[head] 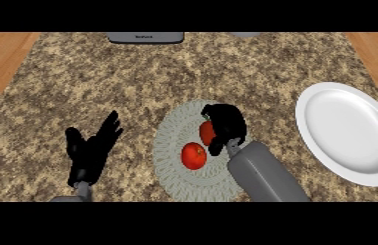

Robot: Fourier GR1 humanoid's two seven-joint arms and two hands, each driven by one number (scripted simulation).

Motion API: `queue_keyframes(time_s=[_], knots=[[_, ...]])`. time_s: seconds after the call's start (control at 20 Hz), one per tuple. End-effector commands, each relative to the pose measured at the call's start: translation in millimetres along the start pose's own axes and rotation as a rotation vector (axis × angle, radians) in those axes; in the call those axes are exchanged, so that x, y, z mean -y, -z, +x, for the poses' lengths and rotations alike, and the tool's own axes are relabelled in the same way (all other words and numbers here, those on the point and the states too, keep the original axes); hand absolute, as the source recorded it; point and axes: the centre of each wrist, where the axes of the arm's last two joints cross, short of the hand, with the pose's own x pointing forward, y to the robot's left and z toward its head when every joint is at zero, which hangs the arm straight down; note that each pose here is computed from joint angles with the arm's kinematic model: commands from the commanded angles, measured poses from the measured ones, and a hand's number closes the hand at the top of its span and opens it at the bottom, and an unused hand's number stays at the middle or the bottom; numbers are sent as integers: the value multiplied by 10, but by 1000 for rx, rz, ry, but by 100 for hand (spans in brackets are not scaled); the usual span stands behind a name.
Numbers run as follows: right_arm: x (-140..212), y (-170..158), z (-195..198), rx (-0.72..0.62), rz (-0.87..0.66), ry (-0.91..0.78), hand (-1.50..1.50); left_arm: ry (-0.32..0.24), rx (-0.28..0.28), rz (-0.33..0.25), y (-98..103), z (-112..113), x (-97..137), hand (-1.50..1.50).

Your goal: Pick the bell pepper from the placemat and place it in the plate

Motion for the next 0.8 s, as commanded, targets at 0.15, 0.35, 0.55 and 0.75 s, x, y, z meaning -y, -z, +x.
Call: queue_keyframes(time_s=[0.15, 0.35, 0.55, 0.75], knots=[[-122, 73, -16, 35, -42, -64, 150, 2, -2, -8, -102, 0, -107, 0], [-181, -62, 25, 68, -88, -86, 150, -11, 1, -8, 29, 10, -49, 0], [137, 21, 142, -143, -288, 49, 150, -9, -10, -16, -28, 67, 40, 0], [240, 133, -17, -509, -441, 255, 150, 2, 2, -13, 22, -20, 44, 0]])
